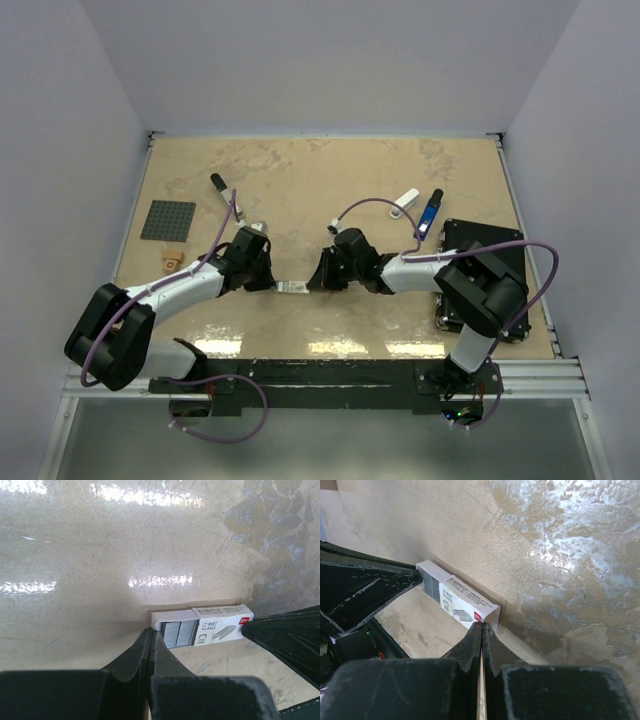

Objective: Load the staples into the stapler

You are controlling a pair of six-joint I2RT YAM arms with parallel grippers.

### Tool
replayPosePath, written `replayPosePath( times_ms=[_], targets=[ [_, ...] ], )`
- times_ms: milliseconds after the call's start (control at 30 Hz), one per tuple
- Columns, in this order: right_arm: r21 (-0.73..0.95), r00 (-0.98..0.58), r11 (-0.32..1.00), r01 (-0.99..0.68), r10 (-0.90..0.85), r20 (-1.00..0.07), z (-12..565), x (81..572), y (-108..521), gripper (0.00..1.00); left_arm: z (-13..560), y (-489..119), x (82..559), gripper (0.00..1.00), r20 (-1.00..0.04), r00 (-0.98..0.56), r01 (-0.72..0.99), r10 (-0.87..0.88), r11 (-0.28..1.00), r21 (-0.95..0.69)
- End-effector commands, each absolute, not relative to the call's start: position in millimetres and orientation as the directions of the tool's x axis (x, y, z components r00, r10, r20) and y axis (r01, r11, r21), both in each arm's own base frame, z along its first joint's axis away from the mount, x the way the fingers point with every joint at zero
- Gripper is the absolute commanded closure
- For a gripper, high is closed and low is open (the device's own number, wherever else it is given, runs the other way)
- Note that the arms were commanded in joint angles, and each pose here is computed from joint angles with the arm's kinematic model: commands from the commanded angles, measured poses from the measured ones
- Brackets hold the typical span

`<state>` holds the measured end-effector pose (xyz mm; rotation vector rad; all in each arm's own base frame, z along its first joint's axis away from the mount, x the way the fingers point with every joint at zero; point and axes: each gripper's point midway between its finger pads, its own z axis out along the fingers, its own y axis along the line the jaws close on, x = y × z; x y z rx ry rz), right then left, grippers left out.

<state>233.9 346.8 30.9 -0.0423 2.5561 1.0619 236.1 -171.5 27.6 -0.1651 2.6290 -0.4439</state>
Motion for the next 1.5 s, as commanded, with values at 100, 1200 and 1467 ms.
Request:
replayPosePath(
  times_ms=[100, 1200, 1467],
  targets=[
    [0.656, -0.911, 0.732, -0.185, 0.122, -0.394, 41.3, 241.2, 338.7, 1.0, 48.0, -173.0, 252.2, 1.0, -0.494, -0.851, -0.008, -0.18, 0.944, -0.329],
    [0.582, -0.897, 0.787, -0.205, 0.086, -0.433, 40.9, 246.6, 324.3, 0.94, 52.0, -174.0, 255.3, 0.79, -0.504, -0.845, -0.002, -0.178, 0.944, -0.33],
    [0.564, -0.872, 0.791, -0.237, 0.082, -0.482, 58.4, 252.4, 321.1, 0.72, 65.6, -170.4, 261.3, 0.59, -0.543, -0.818, -0.002, -0.191, 0.944, -0.33]
  ],
)
